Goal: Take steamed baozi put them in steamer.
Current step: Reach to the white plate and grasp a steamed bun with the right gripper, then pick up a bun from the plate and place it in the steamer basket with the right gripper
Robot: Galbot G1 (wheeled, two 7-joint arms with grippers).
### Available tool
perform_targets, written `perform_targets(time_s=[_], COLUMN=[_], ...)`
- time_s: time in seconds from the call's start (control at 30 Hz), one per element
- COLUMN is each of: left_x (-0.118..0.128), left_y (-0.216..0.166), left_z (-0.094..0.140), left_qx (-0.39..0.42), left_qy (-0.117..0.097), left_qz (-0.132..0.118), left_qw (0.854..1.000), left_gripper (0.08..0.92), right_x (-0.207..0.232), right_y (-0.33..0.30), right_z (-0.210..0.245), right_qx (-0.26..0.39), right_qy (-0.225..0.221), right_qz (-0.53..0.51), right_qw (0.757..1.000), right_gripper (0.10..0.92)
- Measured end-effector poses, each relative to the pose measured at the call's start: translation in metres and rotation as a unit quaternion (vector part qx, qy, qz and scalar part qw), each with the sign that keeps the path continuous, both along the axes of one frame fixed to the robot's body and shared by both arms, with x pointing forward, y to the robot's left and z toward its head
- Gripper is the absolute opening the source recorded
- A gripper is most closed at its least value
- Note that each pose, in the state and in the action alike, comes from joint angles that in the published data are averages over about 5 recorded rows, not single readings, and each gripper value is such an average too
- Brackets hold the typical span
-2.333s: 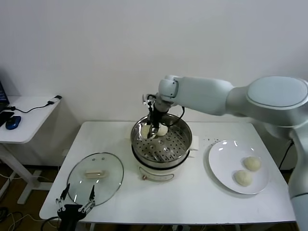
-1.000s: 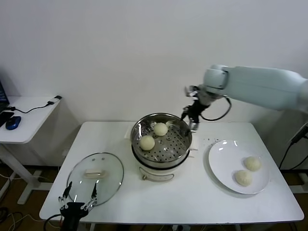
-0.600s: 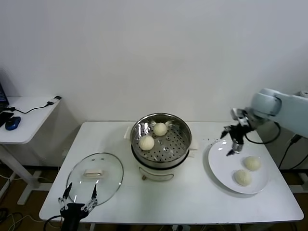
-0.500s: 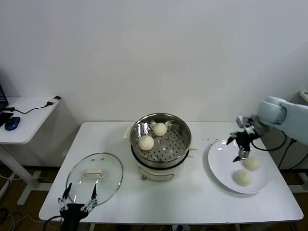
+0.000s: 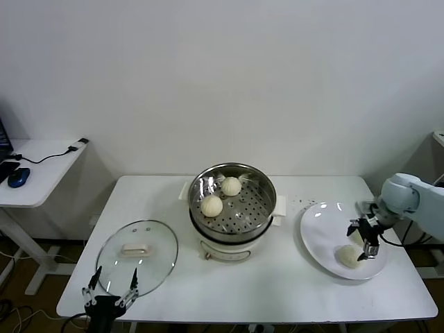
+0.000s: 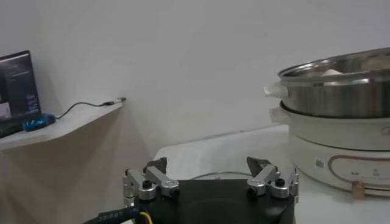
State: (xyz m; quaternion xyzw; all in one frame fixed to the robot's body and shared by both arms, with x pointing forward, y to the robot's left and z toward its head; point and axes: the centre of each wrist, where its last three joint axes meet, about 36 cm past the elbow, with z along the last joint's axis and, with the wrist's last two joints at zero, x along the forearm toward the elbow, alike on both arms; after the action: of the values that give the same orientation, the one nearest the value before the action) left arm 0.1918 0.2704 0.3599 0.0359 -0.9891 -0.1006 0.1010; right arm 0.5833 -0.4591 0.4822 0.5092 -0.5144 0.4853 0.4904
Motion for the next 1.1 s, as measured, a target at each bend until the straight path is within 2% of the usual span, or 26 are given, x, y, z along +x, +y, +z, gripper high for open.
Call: perform_targets(time_s=[0.33,0.7,1.1], left_x=[-0.001,-0.001,-0.002], left_y=[-0.001,-0.002,-0.003], left_z=[-0.003,-0.004,-0.003], left_qx=[-0.001,-0.002,-0.003], left_qy=[0.003,0.003,0.004], left_qz=[-0.001,0.0,-0.001], left_qw=[1.0,1.0,1.0], left_gripper=[0.823,0.823,0.823], right_x=[0.002,0.01,0.024], right_y=[0.0,0.005,0.012], right_z=[-0.023,-0.03,-0.011], right_qx=[-0.008,-0.009,-0.006], right_qy=[0.01,0.012,0.009], right_qz=[0.0,0.004,0.036], right_qw=[1.0,1.0,0.999], right_gripper=[0.816,0.638,0.579])
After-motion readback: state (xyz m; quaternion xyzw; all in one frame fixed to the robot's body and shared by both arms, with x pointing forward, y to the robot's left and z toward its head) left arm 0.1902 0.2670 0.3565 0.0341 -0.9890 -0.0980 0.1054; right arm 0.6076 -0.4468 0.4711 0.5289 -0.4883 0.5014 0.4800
